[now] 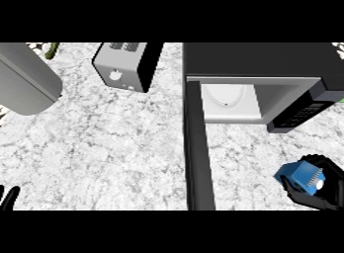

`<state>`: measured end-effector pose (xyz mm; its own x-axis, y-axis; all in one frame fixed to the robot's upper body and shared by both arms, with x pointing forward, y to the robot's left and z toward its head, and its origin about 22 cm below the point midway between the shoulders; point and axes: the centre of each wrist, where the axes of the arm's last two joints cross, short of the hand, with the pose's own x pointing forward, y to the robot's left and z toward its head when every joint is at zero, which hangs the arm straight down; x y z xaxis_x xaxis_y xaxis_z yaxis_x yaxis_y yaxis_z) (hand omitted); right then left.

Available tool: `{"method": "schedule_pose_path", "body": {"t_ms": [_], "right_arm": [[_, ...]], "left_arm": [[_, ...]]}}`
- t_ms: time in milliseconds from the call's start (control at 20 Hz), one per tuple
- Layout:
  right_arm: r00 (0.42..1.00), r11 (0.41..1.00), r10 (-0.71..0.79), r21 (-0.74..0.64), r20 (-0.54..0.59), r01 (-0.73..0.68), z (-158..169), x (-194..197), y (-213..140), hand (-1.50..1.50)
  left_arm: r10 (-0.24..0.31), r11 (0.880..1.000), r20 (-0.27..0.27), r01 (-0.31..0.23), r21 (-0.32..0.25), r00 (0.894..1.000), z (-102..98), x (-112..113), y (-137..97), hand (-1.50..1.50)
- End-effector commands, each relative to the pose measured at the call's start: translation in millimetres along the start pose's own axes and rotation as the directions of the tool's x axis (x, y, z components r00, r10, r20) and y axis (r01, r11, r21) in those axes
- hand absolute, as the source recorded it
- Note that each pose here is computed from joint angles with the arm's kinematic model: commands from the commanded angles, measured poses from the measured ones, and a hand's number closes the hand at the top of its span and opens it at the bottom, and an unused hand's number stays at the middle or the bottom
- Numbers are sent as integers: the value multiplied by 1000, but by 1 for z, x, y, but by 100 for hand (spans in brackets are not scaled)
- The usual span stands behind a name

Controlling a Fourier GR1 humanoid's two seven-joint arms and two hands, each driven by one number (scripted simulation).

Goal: Pick up the milk, place it into the microwave and close the microwave

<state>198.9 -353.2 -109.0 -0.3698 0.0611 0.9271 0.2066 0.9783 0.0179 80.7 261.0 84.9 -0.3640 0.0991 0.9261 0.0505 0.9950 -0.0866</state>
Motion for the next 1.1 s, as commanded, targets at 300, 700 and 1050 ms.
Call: {"method": "schedule_pose_path", "body": {"t_ms": [300, 700, 1050], "right_arm": [[989, 963, -147, 231, 30, 137, -13, 19, 18, 150], [993, 969, -84, 240, 79, 63, -36, 76, 84, 150], [997, 966, 47, 250, 64, -62, -83, 85, 114, 150]], "left_arm": [[12, 1000, -11, -12, -6, 1000, 22, -13, 8, -150], [25, 1000, -12, -25, 17, 1000, 17, -2, 3, -150], [20, 1000, -11, -20, 18, 1000, 13, -5, 28, -150]]}}
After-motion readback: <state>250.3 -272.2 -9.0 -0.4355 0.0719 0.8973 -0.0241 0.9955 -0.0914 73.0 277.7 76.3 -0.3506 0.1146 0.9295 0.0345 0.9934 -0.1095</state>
